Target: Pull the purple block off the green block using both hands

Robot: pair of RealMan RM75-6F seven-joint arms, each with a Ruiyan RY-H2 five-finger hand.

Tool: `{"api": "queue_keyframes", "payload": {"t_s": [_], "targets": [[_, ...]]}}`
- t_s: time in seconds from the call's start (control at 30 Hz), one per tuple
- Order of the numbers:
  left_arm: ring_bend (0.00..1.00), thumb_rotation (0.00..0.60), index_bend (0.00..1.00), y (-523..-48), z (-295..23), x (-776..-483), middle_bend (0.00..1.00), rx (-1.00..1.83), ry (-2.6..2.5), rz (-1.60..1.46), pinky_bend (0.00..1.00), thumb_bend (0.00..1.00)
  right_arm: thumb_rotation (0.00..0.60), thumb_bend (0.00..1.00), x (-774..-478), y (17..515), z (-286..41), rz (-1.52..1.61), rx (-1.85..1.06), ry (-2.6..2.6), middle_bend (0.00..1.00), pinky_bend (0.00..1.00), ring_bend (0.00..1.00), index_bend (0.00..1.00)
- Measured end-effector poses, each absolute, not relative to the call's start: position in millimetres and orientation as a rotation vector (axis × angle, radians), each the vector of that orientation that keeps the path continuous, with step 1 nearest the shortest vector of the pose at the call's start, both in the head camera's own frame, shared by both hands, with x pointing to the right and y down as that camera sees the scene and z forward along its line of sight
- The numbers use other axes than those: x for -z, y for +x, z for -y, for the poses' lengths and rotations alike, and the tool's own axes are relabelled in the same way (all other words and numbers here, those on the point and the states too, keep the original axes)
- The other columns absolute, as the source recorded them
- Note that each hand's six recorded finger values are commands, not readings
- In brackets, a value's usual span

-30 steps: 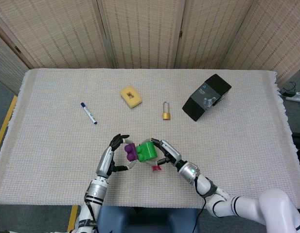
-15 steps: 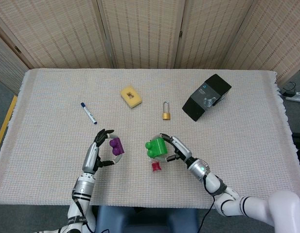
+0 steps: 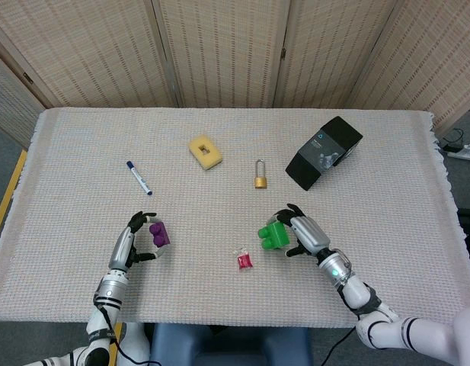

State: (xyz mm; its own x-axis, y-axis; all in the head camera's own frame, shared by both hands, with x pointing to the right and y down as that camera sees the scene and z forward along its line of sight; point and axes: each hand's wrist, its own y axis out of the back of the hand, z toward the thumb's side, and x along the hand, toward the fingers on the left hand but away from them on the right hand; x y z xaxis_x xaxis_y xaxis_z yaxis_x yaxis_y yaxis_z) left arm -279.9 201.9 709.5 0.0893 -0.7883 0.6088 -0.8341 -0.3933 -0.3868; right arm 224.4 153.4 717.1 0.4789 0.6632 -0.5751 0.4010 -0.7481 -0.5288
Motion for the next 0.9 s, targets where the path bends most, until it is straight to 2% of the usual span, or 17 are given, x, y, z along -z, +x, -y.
{"api": "queue_keyframes", "payload": {"t_s": [0.33, 0.37, 0.4, 0.43, 0.47, 0.5, 0.63, 0.7, 0.77, 0.9], "targets": [[0.00, 0.600, 0.84, -290, -209, -735, 0.23, -1.238, 2.266, 1.658, 0.00, 0.55, 0.600, 0.33, -722, 255, -167, 0.844, -1.314, -2.286, 0.29, 0.00, 0.12, 0.98], [0.00, 0.600, 0.83, -289, -210, -736, 0.23, -1.236, 2.267, 1.653, 0.00, 0.55, 0.600, 0.33, -722, 255, -168, 0.842, -1.318, -2.289, 0.27, 0.00, 0.11, 0.94], [0.00, 0.600, 0.82, -288, -211, -737, 0.23, -1.234, 2.268, 1.649, 0.00, 0.55, 0.600, 0.33, -722, 256, -168, 0.842, -1.321, -2.294, 0.24, 0.00, 0.09, 0.86], [0.00, 0.600, 0.75, -287, -211, -737, 0.23, -1.232, 2.272, 1.646, 0.00, 0.55, 0.600, 0.33, -722, 256, -168, 0.848, -1.323, -2.302, 0.20, 0.00, 0.07, 0.72], [0.00, 0.600, 0.63, -286, -211, -737, 0.21, -1.230, 2.278, 1.639, 0.00, 0.55, 0.600, 0.33, -722, 256, -168, 0.853, -1.323, -2.310, 0.17, 0.00, 0.05, 0.61], [0.00, 0.600, 0.51, -286, -212, -737, 0.19, -1.233, 2.285, 1.631, 0.00, 0.55, 0.600, 0.33, -721, 257, -168, 0.857, -1.321, -2.319, 0.11, 0.00, 0.02, 0.43], [0.00, 0.600, 0.27, -285, -213, -736, 0.12, -1.233, 2.301, 1.607, 0.00, 0.54, 0.600, 0.33, -715, 260, -164, 0.842, -1.296, -2.322, 0.01, 0.00, 0.00, 0.06], [0.00, 0.600, 0.16, -285, -215, -736, 0.09, -1.235, 2.307, 1.584, 0.00, 0.51, 0.600, 0.33, -711, 262, -163, 0.829, -1.290, -2.320, 0.00, 0.00, 0.00, 0.00], [0.00, 0.600, 0.08, -284, -217, -737, 0.06, -1.240, 2.312, 1.555, 0.00, 0.47, 0.600, 0.33, -706, 265, -162, 0.811, -1.285, -2.325, 0.00, 0.00, 0.00, 0.00], [0.00, 0.600, 0.02, -284, -220, -738, 0.03, -1.242, 2.315, 1.519, 0.00, 0.42, 0.600, 0.33, -697, 270, -164, 0.765, -1.281, -2.344, 0.00, 0.00, 0.00, 0.00]]}}
